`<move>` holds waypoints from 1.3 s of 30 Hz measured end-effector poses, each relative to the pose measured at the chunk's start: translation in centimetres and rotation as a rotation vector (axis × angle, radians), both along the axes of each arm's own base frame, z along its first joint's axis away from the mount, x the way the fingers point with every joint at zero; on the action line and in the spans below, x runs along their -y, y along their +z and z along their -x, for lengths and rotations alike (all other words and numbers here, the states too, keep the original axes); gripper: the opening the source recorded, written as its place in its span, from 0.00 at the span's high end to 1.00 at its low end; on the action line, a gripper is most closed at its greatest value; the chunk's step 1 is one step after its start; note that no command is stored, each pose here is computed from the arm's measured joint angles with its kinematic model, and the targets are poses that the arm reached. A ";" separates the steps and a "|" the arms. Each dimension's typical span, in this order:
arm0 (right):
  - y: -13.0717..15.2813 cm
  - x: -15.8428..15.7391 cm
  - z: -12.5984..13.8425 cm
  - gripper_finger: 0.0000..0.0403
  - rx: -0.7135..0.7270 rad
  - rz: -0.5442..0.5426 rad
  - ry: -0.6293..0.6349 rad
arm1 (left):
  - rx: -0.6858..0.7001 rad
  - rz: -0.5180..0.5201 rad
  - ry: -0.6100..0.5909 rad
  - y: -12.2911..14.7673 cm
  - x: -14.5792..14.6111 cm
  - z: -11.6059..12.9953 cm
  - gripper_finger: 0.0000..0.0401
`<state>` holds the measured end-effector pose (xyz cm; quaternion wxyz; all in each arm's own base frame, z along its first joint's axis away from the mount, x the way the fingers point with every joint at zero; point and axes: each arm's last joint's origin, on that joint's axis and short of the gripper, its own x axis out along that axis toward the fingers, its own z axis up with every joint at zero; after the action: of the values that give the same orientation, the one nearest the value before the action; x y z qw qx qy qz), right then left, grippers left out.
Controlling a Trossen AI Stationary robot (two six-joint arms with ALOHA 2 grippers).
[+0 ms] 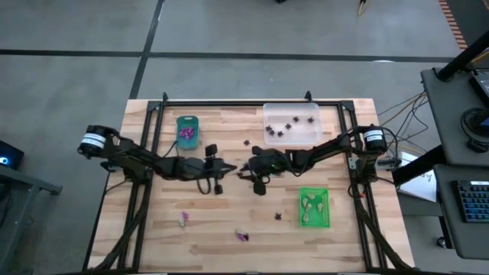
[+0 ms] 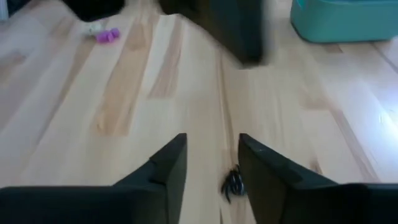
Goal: Sort Halloween decoration
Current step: Put the black spider toy into the white bin
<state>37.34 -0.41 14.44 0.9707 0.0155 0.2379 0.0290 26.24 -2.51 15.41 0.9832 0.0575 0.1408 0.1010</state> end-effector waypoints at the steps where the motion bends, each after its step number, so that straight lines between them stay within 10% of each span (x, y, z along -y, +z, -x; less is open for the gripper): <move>1: 0.1 0.0 -0.2 0.63 0.002 -0.005 -0.002 | 0.029 0.001 -0.034 -0.1 0.1 0.3 1.00; 25: -3.2 0.4 -3.7 0.52 -0.314 0.088 -0.066 | 0.001 0.070 0.052 -2.9 -0.2 3.6 1.00; 39: -0.6 0.0 -3.1 0.52 -0.299 0.080 -0.023 | -0.095 0.060 0.061 -4.9 0.0 2.2 1.00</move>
<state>40.48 -0.42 13.82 0.9247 -0.0163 0.3803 0.0057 23.99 -2.49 10.53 0.9731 0.0284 0.1921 0.1236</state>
